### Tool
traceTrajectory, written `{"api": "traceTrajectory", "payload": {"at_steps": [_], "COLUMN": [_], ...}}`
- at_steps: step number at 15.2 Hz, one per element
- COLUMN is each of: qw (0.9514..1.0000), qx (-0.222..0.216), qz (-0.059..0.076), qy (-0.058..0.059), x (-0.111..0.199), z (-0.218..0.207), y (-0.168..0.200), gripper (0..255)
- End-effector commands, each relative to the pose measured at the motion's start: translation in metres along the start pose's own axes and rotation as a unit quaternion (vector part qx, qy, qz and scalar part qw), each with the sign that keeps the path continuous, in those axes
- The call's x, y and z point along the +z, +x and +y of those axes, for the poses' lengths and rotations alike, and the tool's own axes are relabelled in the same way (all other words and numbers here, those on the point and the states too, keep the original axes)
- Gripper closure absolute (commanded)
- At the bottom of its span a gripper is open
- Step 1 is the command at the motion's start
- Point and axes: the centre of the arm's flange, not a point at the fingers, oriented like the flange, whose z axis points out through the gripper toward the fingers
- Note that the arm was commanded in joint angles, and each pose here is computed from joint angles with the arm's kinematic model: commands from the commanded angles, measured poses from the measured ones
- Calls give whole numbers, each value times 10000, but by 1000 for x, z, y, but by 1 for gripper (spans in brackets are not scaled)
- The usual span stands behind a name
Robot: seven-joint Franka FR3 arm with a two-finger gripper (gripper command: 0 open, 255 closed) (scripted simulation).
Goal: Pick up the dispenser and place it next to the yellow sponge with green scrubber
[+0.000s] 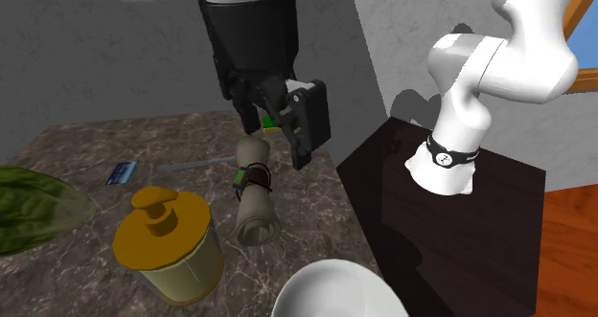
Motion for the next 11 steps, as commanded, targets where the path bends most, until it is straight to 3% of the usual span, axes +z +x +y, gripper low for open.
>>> {"api": "traceTrajectory", "payload": {"at_steps": [1,11], "qw": [10000,9997], "qx": [23,145], "qz": [0,-10], "qy": [-38,-203], "x": [4,27], "z": [15,78], "y": [25,136], "gripper": [0,0]}}
